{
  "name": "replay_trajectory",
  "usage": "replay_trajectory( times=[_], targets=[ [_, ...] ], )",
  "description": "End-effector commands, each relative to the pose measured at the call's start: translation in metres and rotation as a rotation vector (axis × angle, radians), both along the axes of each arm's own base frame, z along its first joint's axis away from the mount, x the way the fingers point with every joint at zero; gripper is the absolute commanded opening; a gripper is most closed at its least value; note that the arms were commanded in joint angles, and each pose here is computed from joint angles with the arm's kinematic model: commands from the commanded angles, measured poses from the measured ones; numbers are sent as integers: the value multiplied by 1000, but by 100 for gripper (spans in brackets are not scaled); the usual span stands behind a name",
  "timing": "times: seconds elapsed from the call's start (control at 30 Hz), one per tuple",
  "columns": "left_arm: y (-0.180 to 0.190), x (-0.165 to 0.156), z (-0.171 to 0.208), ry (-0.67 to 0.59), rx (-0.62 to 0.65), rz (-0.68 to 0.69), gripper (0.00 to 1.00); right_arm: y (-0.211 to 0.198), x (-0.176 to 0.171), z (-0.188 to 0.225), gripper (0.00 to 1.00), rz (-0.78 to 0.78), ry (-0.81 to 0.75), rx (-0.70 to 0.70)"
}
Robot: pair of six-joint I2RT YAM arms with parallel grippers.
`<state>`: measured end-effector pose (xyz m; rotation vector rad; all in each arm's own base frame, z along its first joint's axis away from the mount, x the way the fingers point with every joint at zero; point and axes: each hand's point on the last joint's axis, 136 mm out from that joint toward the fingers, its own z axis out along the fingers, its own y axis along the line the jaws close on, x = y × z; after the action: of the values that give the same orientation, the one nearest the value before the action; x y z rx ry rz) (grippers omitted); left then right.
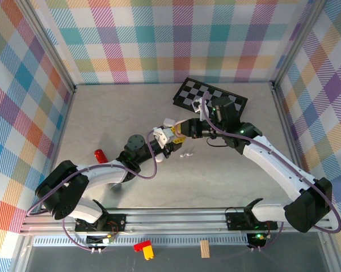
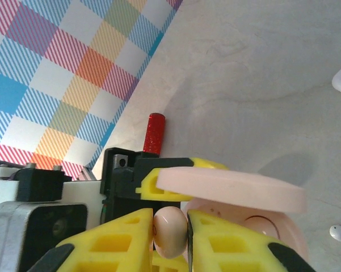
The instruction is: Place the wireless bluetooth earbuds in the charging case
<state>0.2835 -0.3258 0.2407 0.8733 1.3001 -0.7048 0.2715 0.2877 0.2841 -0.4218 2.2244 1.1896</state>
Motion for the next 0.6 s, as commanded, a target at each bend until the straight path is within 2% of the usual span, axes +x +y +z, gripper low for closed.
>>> replay_trajectory(
  times=[0.0,0.43,0.57],
  targets=[
    [-4,-6,30,-48,-54,-27,31,0,4,4,21,-8,-31,14],
    [-7,6,37,-30,-89,29,30,-3,5,-16,21,-33,33,-24],
    [-9,7,38,-25,-86,25,30,-7,6,-23,25,-54,51,-53]
  ],
)
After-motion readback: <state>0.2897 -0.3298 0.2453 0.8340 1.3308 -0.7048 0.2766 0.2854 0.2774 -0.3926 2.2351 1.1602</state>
